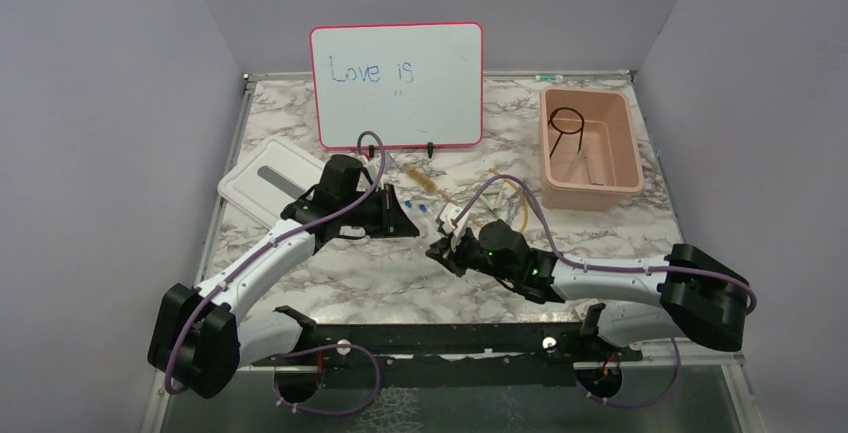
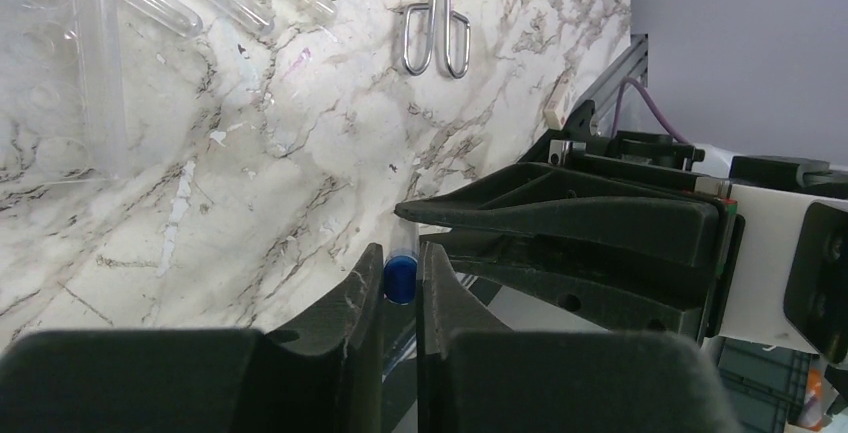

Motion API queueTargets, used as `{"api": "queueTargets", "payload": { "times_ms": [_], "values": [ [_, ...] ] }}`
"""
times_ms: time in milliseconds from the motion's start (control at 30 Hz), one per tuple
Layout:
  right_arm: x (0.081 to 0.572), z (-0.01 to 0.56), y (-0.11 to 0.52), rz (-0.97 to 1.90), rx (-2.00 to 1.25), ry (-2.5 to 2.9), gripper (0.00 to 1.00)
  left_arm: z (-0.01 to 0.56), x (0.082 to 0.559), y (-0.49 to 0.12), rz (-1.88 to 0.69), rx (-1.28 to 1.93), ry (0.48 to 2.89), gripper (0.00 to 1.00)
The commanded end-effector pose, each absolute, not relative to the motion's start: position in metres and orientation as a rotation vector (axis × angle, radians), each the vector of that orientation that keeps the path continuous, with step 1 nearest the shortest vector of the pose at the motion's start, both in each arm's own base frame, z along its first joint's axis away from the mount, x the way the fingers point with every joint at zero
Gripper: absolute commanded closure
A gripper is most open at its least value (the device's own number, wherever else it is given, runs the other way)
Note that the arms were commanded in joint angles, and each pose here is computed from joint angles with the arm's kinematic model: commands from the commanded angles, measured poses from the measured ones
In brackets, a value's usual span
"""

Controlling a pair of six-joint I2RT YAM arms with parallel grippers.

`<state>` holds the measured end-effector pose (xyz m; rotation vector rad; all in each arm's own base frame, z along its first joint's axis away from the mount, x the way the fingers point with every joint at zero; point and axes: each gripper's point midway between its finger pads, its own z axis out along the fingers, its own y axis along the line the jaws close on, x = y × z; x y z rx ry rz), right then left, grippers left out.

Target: Organize the chemistry lab equipment

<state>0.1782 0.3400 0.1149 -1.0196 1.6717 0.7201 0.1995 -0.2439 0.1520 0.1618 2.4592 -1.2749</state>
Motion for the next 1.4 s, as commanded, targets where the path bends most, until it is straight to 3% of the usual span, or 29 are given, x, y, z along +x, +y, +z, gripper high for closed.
{"api": "queueTargets", "payload": {
  "times_ms": [0,33,167,333,600,900,1367],
  "values": [
    [0.175,0.118,0.346,0.751,-1.025,1.644,0.91,0.164,0.206,-0.246,-1.269,0.216,2.408,0.95],
    [0.179,0.117,0.346,0.735,-1.013,1.662,0.90,0.165,0.208,-0.246,-1.260,0.220,2.399,0.99],
    [0.187,0.111,0.343,0.703,-0.924,1.761,0.66,0.169,0.224,-0.235,-1.113,0.206,2.362,1.00],
    [0.185,0.116,0.336,0.737,-0.857,1.758,0.50,0.170,0.268,-0.185,-0.658,0.041,2.302,1.00],
    [0.196,0.117,0.327,0.665,-0.783,1.804,0.49,0.161,0.295,-0.110,-0.136,-0.180,2.251,1.00],
    [0.202,0.114,0.322,0.610,-0.752,1.835,0.50,0.147,0.290,-0.090,-0.011,-0.267,2.275,1.00],
    [0.207,0.110,0.320,0.573,-0.741,1.859,0.51,0.122,0.293,-0.109,-0.062,-0.222,2.374,1.00]
  ]
}}
